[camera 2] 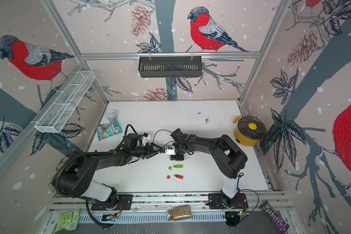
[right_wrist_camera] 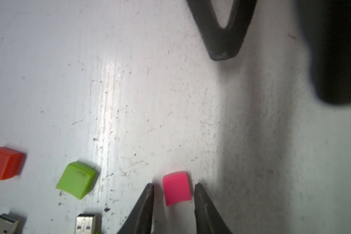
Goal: Close the usb drive cover
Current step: Pick up the cover from the center of the board.
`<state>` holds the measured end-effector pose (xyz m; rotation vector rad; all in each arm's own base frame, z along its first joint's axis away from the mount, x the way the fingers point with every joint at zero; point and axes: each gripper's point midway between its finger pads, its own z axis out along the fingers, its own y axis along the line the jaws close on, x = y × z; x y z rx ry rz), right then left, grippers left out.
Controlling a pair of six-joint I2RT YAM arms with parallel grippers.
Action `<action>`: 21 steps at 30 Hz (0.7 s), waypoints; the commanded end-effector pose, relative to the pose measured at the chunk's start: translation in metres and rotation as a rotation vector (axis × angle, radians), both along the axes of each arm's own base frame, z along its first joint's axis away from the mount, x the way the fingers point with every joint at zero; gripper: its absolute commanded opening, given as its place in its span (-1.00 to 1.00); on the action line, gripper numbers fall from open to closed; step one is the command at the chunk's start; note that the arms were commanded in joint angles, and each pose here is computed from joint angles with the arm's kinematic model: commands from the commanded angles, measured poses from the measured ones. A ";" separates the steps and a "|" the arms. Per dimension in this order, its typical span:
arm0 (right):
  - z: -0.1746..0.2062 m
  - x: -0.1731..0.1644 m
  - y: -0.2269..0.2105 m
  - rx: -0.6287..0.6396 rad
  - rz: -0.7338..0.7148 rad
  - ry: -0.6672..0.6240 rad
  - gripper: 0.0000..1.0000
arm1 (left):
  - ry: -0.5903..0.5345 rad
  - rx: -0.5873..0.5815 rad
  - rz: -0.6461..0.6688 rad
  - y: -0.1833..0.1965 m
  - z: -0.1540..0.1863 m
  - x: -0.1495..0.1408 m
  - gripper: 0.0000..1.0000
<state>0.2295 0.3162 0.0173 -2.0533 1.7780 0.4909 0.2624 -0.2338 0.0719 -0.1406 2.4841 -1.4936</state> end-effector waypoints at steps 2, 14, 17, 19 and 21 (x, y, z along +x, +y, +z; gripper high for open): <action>-0.022 -0.016 -0.031 -0.157 -0.010 0.064 -0.33 | -0.036 -0.020 -0.004 -0.002 0.009 0.005 0.29; -0.028 -0.016 -0.032 -0.179 -0.028 0.069 -0.50 | -0.035 -0.019 -0.003 -0.002 0.008 0.005 0.29; -0.028 -0.016 -0.030 -0.169 -0.037 0.076 -0.56 | -0.035 -0.020 -0.004 -0.002 0.008 0.004 0.29; -0.024 -0.015 -0.025 -0.140 -0.046 0.078 -0.58 | -0.035 -0.020 -0.004 -0.002 0.008 0.004 0.29; -0.016 -0.014 -0.018 -0.095 -0.057 0.075 -0.60 | -0.033 -0.025 -0.010 -0.003 0.009 0.003 0.29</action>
